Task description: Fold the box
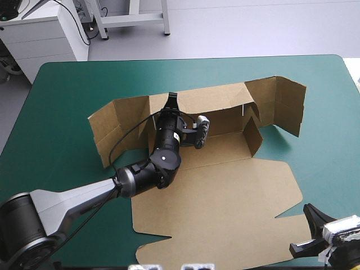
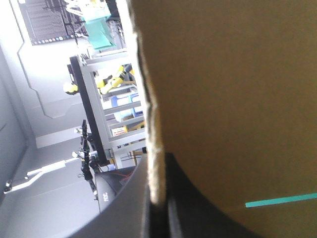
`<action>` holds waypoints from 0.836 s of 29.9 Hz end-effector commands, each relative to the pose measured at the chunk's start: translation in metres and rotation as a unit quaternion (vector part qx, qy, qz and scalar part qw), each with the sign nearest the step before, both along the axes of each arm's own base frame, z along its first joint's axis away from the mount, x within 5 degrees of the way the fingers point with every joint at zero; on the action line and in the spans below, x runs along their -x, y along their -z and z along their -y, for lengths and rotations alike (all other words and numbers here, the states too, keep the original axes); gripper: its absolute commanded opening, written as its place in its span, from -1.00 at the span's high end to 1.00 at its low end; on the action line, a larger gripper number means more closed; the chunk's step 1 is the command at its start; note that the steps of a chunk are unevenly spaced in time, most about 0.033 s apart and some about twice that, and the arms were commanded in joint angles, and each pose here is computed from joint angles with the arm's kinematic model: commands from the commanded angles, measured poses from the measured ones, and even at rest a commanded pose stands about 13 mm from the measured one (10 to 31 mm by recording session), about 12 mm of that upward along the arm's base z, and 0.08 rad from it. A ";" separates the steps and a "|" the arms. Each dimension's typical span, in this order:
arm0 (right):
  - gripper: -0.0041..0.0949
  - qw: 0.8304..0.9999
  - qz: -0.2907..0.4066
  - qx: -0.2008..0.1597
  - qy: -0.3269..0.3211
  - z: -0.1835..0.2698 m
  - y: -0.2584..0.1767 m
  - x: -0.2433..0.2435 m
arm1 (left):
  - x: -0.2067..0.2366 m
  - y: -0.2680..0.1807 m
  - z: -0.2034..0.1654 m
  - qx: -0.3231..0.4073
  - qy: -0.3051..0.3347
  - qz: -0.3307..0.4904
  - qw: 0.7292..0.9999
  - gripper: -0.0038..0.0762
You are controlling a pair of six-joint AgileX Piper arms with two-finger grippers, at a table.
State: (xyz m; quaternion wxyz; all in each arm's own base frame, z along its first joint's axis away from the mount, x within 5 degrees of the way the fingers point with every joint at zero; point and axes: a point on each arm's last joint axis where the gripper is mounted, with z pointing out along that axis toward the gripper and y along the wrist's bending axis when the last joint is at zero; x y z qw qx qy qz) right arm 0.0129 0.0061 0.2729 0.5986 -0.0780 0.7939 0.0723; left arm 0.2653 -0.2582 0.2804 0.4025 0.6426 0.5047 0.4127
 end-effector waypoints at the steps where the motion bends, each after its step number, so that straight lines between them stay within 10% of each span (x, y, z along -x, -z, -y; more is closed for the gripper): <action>1: 0.96 0.998 0.061 -0.014 0.005 0.001 -0.015 0.005 | 0.024 -0.015 -0.005 0.027 0.021 0.046 0.998 0.92; 25: 0.94 0.997 -0.040 -0.048 0.040 -0.004 -0.043 -0.041 | 0.077 -0.029 -0.008 0.098 0.071 0.074 0.990 0.92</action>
